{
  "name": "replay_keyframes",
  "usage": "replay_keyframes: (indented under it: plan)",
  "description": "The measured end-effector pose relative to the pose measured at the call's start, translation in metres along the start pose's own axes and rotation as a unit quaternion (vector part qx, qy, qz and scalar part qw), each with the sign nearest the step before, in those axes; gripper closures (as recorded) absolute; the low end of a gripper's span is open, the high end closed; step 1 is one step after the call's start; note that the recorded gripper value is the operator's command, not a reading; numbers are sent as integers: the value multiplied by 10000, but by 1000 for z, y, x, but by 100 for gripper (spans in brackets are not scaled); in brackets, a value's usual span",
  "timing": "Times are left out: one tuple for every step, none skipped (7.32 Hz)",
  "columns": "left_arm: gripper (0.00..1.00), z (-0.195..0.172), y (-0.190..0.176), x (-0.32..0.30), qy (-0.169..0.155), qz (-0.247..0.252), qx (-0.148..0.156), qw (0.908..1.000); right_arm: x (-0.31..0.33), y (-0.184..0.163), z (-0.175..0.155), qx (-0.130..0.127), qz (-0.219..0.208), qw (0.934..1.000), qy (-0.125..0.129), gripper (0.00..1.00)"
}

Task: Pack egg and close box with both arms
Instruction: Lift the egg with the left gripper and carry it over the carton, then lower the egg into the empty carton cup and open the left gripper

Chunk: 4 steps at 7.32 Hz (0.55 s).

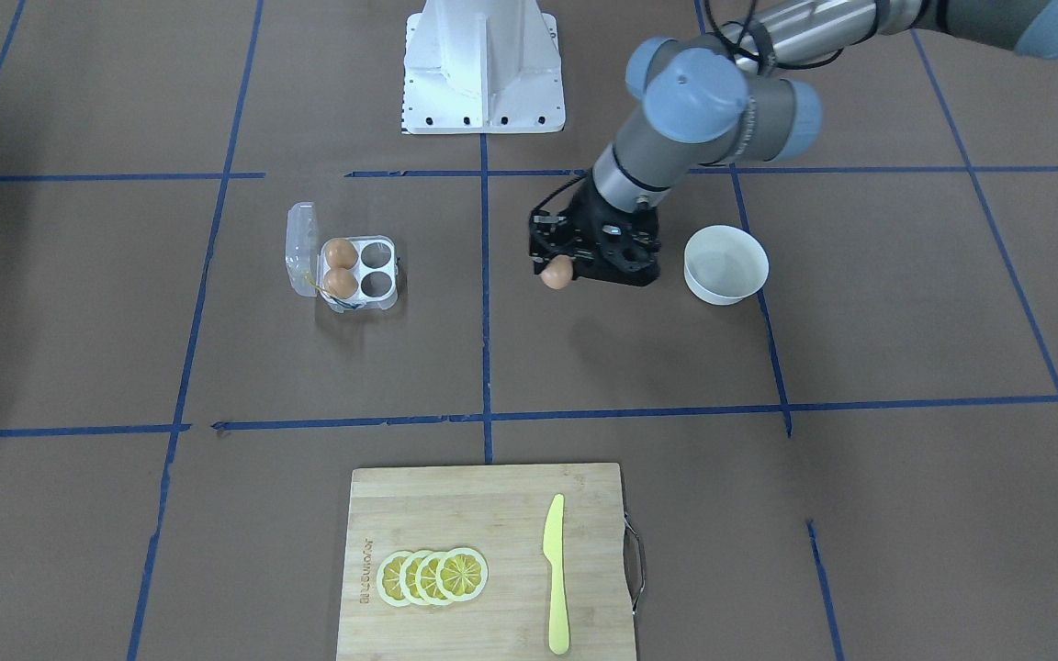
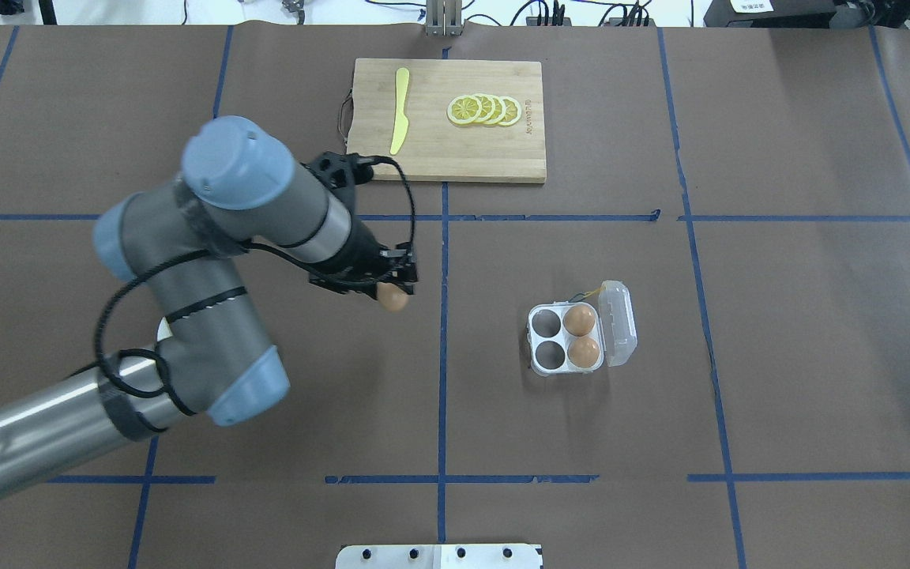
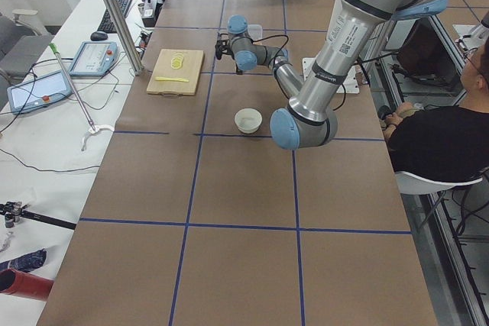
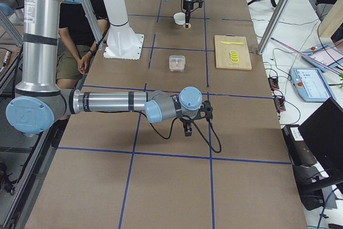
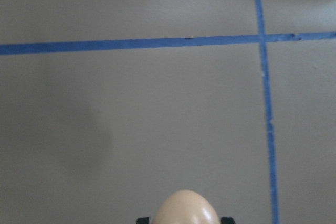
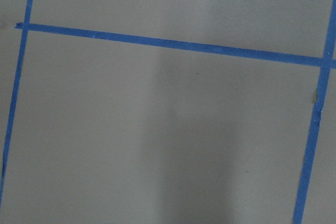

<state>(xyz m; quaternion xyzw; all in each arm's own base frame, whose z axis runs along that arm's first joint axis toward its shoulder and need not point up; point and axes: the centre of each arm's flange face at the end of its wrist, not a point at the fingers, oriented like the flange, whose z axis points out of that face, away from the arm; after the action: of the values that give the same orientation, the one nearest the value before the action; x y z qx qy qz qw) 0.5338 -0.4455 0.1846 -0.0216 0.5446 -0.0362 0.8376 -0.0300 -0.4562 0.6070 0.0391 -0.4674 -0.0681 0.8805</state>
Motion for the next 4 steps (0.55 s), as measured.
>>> replay_keyframes:
  plan:
    - [100,22,24,47,144,-524,19,9985,0,0,0,0,0,10000,0,0]
    - [100,42,41,84,306,-983,36,9947,0,0,0,0,-1,10000,0,0]
    - [100,59,46,115,421,-1354,70,9899,-1,0,-1,6,-9,10000,-3,0]
    - [100,73,50,136,492,-1528,150,9869,-2,0,-2,15,-22,10000,-8,0]
